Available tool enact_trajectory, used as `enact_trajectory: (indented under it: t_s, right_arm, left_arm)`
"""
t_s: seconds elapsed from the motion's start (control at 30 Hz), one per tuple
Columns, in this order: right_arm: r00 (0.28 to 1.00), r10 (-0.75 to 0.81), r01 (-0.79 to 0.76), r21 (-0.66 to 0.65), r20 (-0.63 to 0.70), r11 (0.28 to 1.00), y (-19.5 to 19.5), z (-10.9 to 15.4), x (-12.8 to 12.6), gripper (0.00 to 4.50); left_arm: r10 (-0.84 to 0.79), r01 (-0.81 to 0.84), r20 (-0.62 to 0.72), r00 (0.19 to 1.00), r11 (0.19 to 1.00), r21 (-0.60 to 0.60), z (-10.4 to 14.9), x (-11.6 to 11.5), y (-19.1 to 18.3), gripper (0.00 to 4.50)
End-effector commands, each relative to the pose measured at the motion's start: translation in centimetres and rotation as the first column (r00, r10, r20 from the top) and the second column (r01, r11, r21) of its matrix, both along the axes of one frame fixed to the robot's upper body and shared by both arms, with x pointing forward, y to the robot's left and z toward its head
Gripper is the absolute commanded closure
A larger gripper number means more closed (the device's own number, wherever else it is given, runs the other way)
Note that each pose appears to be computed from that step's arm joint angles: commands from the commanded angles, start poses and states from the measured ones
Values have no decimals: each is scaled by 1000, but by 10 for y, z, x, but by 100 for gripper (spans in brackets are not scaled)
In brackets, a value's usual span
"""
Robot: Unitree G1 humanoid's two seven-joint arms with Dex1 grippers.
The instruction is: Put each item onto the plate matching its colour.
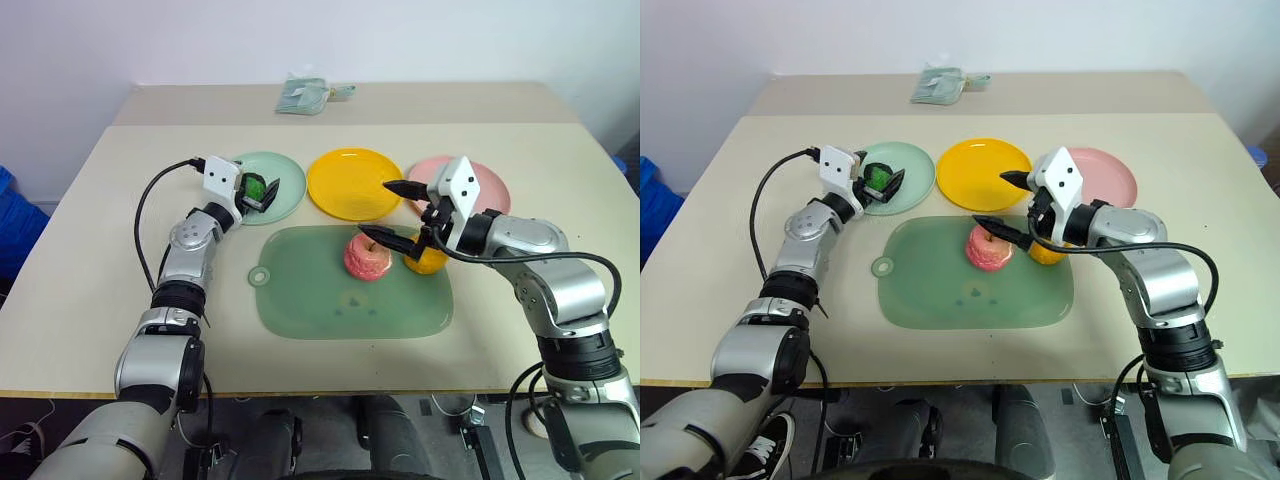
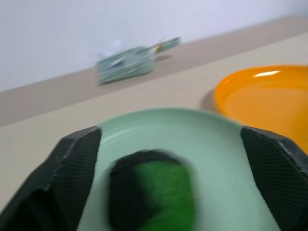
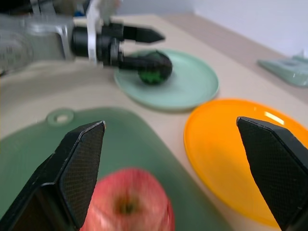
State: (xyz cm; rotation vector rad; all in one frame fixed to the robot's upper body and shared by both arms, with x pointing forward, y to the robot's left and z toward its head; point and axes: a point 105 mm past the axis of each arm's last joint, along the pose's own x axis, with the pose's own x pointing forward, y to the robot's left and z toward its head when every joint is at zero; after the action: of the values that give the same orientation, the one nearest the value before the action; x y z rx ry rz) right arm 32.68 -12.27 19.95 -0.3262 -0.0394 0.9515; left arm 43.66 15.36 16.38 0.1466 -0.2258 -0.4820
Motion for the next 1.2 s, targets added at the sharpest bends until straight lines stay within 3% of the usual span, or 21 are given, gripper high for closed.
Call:
enact_trajectory:
  t_s: [0.03,0.1,0.23,0.33,0.4,0.77,0.97,1.0,1.07,1.2]
  right_arm:
    - [998,-55,55,-21,17,998,-22,12,3,0]
    - [993,-112,109,-69,-29,992,-41,5,7,0]
    - [975,-173,148,-177,-137,973,-74,-14,4,0]
    - [963,-190,147,-219,-192,965,-88,-27,0,0]
    - [958,-192,146,-216,-212,966,-89,-31,0,0]
    - [950,-182,116,-255,-255,960,-77,-59,3,0]
    - [950,-202,139,-256,-239,956,-76,-62,10,0]
    - [951,-206,148,-245,-229,958,-75,-59,12,54]
    - [960,-198,152,-222,-201,963,-73,-49,14,117]
    - [975,-206,191,-156,-83,969,-68,-20,29,117]
  left_arm:
    - [-158,164,121,980,986,-35,35,-15,-6,5]
    - [-320,326,103,942,944,-47,35,-32,-10,5]
    - [-684,683,0,729,728,-56,24,-94,-19,5]
    - [-792,788,-110,601,610,-85,11,-129,-19,5]
    - [-806,804,-145,574,588,-91,7,-139,-18,5]
    - [-800,796,-141,584,598,-95,16,-143,-21,5]
    - [-784,782,-128,607,618,-83,19,-140,-20,5]
    - [-777,775,-122,617,627,-78,19,-139,-19,0]
    - [-759,756,-111,642,650,-73,21,-135,-18,0]
    - [-702,699,-72,709,712,-62,24,-127,-14,0]
